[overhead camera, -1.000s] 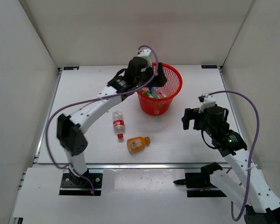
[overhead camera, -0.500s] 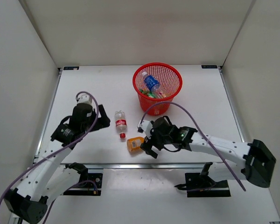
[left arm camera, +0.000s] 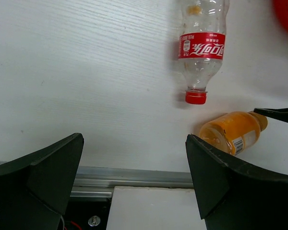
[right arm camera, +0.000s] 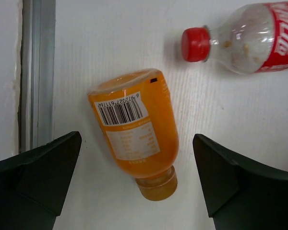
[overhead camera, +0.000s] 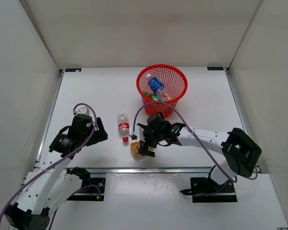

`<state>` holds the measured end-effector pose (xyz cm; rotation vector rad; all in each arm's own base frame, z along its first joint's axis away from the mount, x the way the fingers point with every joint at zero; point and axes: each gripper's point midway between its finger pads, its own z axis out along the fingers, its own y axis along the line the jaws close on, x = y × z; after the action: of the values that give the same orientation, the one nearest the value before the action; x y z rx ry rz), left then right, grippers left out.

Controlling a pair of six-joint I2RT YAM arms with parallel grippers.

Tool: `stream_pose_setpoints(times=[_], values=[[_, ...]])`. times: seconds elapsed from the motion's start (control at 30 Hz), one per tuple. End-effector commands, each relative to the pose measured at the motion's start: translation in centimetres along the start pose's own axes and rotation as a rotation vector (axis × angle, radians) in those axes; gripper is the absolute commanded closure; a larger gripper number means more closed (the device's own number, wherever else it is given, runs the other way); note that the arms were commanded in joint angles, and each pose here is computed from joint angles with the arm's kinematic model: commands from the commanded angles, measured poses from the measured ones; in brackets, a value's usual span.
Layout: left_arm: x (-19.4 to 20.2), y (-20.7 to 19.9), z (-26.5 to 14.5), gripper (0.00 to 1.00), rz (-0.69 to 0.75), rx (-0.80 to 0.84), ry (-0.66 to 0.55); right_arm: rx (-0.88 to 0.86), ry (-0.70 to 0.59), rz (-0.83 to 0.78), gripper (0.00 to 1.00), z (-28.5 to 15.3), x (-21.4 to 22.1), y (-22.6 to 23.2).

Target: Put the plastic bottles in the bin

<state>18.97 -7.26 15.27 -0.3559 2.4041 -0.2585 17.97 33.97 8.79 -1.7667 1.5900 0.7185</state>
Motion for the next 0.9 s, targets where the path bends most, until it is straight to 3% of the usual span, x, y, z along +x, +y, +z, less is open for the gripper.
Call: stream_pose_setpoints(times=[0.0,0.1,0.17,0.23,0.3,0.53,0.63,0.8,0.87], values=[[-1.4,-0.4,-0.4,0.01,0.001,0.001,-0.028,-0.057,-0.001,-0.076,0.01,1.1,0.4,0.8],[-1.7,-0.9,0.1,0.02,-0.010,0.016,-0.025,0.013,0.001,-0.085,0.02,2.4,1.3,0.3],[-1.9,-1.2,0.6,0.01,-0.012,0.022,-0.023,0.096,-0.018,-0.088,0.09,2.5,1.1,-1.0],[-2.2,-1.1,1.0,0.01,-0.011,0.010,-0.023,0.146,-0.066,-0.082,0.27,2.5,0.5,-2.0],[-2.4,-1.4,1.2,0.02,-0.013,0.018,-0.028,0.136,-0.103,-0.060,0.55,2.4,-0.2,-1.7],[-3.2,-2.4,3.0,0.01,-0.027,0.044,-0.026,0.188,-0.008,-0.034,0.79,-0.8,-0.6,-1.7],[-3.3,-3.2,4.1,0.01,-0.026,0.061,-0.014,0.315,-0.059,-0.063,0.79,-4.9,-4.4,-3.6],[-3.8,-4.3,5.6,0.01,-0.035,0.080,-0.002,0.613,-0.270,-0.034,0.74,-15.3,-13.6,-11.7],[-3.9,-4.5,6.1,0.02,-0.046,0.083,-0.002,0.671,-0.321,0.012,0.73,-18.1,-14.8,-14.7]])
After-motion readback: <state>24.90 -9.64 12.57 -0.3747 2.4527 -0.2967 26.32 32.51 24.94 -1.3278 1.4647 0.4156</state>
